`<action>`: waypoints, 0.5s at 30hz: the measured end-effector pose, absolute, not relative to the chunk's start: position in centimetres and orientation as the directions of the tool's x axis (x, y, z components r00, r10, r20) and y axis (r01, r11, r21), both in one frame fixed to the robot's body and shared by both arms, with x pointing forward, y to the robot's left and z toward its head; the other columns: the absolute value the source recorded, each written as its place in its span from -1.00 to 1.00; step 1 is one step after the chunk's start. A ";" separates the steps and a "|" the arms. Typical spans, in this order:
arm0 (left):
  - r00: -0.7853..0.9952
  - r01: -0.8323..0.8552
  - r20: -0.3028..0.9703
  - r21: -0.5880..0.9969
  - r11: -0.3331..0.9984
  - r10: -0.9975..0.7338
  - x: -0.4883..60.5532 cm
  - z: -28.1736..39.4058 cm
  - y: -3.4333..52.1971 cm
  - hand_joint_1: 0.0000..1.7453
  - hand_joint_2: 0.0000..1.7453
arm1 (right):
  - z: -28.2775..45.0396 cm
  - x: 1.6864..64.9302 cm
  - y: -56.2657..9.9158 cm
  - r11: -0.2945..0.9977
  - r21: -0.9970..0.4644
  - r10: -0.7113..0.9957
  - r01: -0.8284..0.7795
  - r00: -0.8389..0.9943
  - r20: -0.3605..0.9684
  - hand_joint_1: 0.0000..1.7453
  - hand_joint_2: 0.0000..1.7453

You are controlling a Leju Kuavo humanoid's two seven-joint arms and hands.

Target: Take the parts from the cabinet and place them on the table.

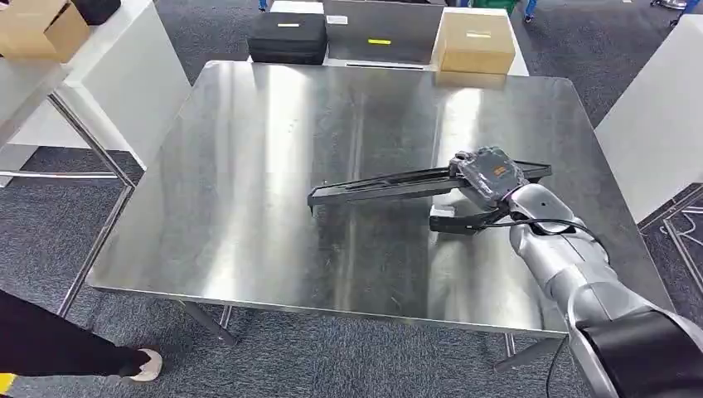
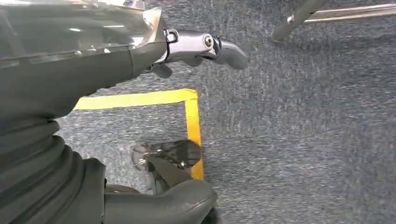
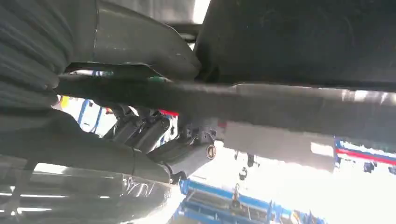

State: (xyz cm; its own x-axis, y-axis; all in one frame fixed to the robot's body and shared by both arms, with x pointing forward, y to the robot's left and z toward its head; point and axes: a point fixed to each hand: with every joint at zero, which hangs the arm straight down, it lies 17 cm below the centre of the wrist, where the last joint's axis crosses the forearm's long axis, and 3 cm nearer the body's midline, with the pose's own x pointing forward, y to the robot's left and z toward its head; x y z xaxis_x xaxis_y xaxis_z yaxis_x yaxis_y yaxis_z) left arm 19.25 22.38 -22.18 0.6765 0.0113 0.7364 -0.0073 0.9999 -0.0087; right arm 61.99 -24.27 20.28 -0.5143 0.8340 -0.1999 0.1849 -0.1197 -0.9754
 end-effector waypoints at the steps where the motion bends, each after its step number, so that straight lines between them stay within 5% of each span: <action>1: 0.676 -0.008 0.737 -0.009 1.000 0.012 19.3 -22.2 22.4 -1.00 1.00 | 20.5 62.1 -24.2 -0.118 -0.975 0.834 0.189 -0.514 -0.201 1.00 1.00; 11: 0.652 -0.018 0.758 0.031 0.999 -0.012 19.5 -21.9 22.7 -1.00 1.00 | 22.4 62.4 -22.5 -0.102 -0.970 0.816 0.221 -0.539 -0.209 1.00 1.00; 12: 0.652 -0.018 0.758 0.030 0.999 -0.011 19.5 -21.9 22.6 -1.00 1.00 | 22.7 62.4 -22.2 -0.099 -0.969 0.813 0.226 -0.543 -0.210 -1.00 1.00; 15: 0.650 -0.028 0.760 0.027 0.999 -0.002 19.5 -21.8 22.6 -1.00 1.00 | 23.4 62.4 -20.9 -0.083 -0.967 0.805 0.239 -0.557 -0.206 -1.00 1.00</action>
